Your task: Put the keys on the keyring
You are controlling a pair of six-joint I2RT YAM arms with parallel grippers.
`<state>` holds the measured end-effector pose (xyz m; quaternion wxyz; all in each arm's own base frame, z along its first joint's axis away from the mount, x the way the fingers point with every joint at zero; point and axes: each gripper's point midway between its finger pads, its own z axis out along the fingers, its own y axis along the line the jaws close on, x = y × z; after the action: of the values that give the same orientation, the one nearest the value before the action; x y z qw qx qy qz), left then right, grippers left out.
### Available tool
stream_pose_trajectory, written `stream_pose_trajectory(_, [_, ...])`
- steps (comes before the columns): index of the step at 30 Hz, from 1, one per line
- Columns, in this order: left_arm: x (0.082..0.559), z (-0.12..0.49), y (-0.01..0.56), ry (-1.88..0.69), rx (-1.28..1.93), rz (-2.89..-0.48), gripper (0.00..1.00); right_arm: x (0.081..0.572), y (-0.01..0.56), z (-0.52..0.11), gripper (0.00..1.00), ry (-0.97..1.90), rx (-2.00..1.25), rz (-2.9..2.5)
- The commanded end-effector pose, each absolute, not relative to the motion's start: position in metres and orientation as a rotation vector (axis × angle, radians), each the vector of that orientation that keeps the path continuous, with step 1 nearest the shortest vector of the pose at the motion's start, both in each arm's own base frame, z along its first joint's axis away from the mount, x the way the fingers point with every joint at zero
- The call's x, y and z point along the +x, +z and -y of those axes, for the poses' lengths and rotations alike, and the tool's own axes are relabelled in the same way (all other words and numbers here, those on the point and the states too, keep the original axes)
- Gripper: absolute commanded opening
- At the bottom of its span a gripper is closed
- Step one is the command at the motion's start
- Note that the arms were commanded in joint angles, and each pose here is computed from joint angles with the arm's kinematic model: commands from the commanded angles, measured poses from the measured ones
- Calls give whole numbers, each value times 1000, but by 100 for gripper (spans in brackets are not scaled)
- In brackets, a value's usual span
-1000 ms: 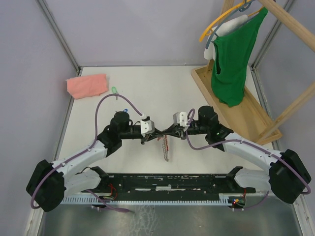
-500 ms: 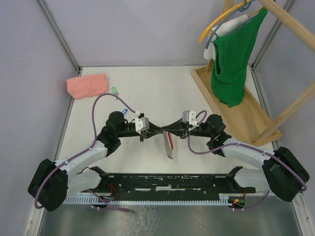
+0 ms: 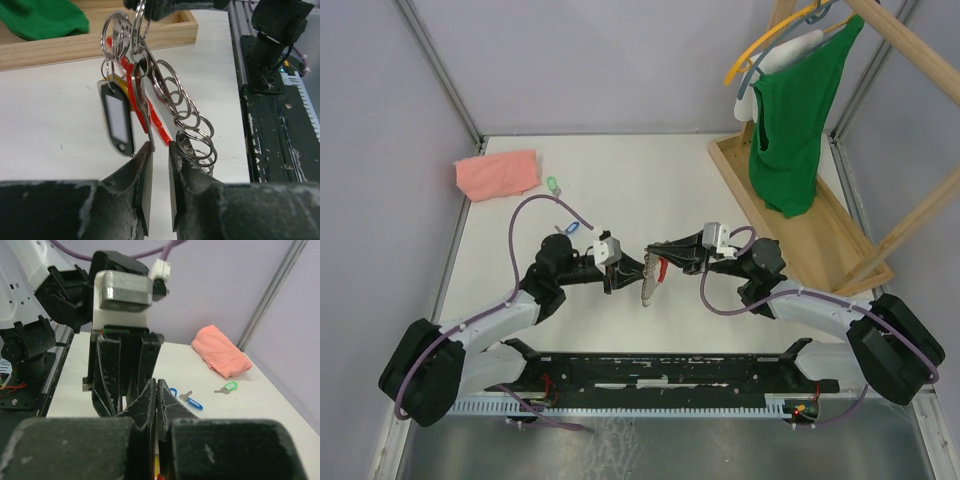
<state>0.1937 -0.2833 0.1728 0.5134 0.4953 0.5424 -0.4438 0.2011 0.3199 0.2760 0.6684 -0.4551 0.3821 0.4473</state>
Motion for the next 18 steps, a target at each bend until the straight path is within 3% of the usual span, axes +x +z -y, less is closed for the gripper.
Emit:
stream_pose_trajectory(1, [208, 271, 201, -922, 1073, -1245, 29, 207, 289, -311, 1, 915, -1010, -846])
stream_pose_trajectory(7, [230, 242, 210, -723, 883, -1254, 37, 212, 283, -307, 1, 861, -1024, -906])
stream_pose_trajectory(18, [226, 238, 224, -734, 823, -1207, 45, 226, 271, -307, 0, 840, -1015, -1022])
